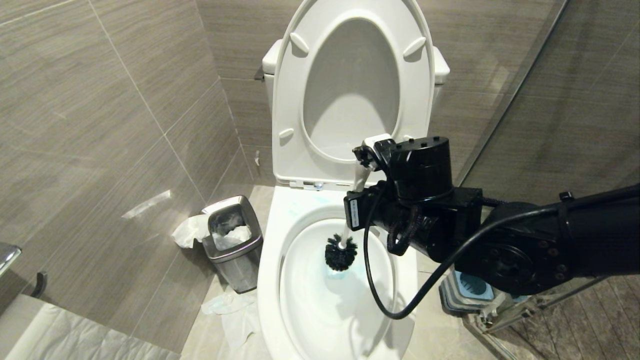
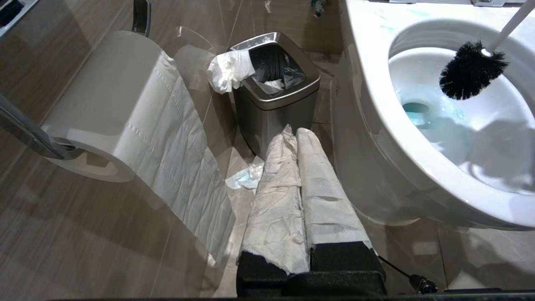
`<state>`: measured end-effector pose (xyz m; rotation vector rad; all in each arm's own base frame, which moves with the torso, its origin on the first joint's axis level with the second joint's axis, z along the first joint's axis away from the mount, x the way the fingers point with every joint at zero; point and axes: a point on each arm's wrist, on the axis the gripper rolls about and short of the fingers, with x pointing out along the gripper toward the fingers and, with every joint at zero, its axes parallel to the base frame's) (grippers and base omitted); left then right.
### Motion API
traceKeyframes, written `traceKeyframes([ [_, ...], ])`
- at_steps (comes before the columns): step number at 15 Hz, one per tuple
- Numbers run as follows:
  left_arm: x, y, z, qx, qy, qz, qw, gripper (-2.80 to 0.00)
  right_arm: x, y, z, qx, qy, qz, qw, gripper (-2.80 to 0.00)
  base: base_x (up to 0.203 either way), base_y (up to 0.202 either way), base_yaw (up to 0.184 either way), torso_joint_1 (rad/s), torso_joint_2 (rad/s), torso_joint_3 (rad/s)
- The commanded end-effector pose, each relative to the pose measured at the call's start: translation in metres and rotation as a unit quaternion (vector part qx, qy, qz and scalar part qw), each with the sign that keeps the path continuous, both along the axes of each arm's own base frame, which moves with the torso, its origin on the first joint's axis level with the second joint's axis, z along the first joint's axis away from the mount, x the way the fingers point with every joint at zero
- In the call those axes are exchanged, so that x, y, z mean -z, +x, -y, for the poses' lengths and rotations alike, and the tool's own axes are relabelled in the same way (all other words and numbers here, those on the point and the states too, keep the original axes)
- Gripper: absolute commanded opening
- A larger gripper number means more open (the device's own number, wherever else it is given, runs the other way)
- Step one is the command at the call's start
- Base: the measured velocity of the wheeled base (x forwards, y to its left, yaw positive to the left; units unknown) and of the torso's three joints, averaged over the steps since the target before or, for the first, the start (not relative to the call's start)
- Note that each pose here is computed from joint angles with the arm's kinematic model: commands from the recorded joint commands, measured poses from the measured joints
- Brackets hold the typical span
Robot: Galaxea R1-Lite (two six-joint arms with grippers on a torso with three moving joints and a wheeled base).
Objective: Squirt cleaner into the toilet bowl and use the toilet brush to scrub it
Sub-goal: Scrub the toilet bowl
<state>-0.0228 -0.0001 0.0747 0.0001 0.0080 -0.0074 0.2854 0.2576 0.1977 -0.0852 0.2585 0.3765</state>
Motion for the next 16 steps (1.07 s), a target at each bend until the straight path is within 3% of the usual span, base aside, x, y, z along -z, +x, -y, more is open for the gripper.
traceKeyframes([
  [1, 0.0, 0.0, 0.0, -0.001, 0.0, -0.001, 1.0, -2.8, 0.019, 0.012, -0.006, 0.005, -0.015, -0.015, 1.0, -2.8, 0.0, 0.0, 0.0, 0.0, 0.0, 0.0],
  [6, 0.0, 0.0, 0.0, 0.0, 0.0, -0.001, 1.0, -2.8, 0.066, 0.054, -0.028, 0.017, -0.032, -0.037, 0.999, -2.8, 0.0, 0.0, 0.0, 0.0, 0.0, 0.0],
  [9, 0.0, 0.0, 0.0, 0.0, 0.0, -0.001, 1.0, -2.8, 0.08, 0.067, -0.038, 0.019, -0.035, -0.038, 0.998, -2.8, 0.0, 0.0, 0.0, 0.0, 0.0, 0.0],
  [12, 0.0, 0.0, 0.0, 0.0, 0.0, -0.001, 1.0, -2.8, 0.063, 0.063, -0.035, 0.019, -0.024, -0.025, 0.999, -2.8, 0.0, 0.0, 0.0, 0.0, 0.0, 0.0],
  [16, 0.0, 0.0, 0.0, 0.0, 0.0, -0.001, 1.0, -2.8, 0.009, 0.034, -0.01, 0.018, 0.005, 0.007, 1.0, -2.8, 0.0, 0.0, 0.0, 0.0, 0.0, 0.0],
])
